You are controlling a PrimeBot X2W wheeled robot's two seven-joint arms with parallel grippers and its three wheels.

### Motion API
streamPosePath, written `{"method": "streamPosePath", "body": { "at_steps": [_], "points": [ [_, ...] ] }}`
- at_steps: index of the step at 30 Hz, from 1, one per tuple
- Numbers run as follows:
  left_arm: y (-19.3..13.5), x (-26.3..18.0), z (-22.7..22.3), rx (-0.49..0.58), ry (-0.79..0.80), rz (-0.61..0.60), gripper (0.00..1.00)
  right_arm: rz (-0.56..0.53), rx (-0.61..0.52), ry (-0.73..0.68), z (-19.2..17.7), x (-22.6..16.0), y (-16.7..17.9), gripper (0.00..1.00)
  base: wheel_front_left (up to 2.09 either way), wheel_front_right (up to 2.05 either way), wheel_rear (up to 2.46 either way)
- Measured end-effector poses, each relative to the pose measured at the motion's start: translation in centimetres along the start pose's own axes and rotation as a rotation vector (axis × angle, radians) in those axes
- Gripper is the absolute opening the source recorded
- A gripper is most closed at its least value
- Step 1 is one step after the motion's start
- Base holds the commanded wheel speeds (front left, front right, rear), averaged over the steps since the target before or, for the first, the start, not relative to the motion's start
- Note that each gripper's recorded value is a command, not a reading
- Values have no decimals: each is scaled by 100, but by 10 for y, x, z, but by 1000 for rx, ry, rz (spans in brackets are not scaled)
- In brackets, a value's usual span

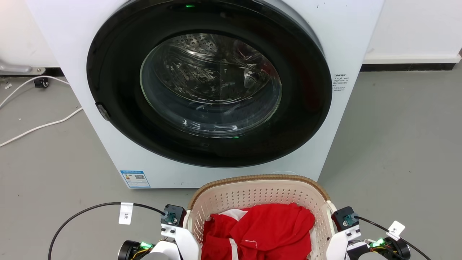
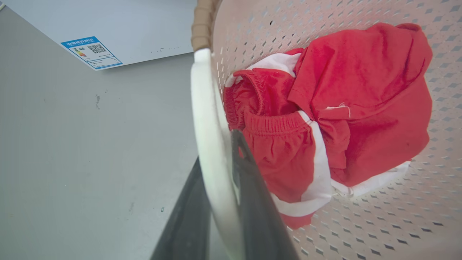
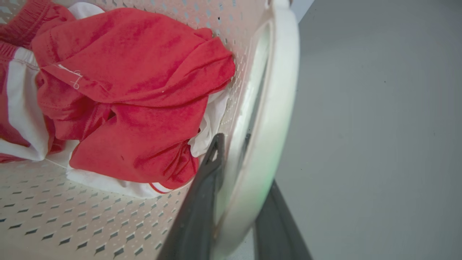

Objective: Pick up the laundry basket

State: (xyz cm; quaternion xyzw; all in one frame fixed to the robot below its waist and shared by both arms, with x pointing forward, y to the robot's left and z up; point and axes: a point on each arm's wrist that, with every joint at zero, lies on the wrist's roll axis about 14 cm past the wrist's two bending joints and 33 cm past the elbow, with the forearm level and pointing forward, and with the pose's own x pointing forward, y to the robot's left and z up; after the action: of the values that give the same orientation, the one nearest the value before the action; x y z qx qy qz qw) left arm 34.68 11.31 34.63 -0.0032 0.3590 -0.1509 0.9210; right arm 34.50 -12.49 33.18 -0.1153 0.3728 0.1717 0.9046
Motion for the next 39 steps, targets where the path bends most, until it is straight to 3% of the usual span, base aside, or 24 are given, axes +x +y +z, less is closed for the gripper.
{"method": "streamPosePath", "body": {
  "at_steps": [39],
  "points": [
    [-2,-1,-1,-1,4,-13,0,1,14,18,-4,-4,1,0,0,0,0]
  ]
}}
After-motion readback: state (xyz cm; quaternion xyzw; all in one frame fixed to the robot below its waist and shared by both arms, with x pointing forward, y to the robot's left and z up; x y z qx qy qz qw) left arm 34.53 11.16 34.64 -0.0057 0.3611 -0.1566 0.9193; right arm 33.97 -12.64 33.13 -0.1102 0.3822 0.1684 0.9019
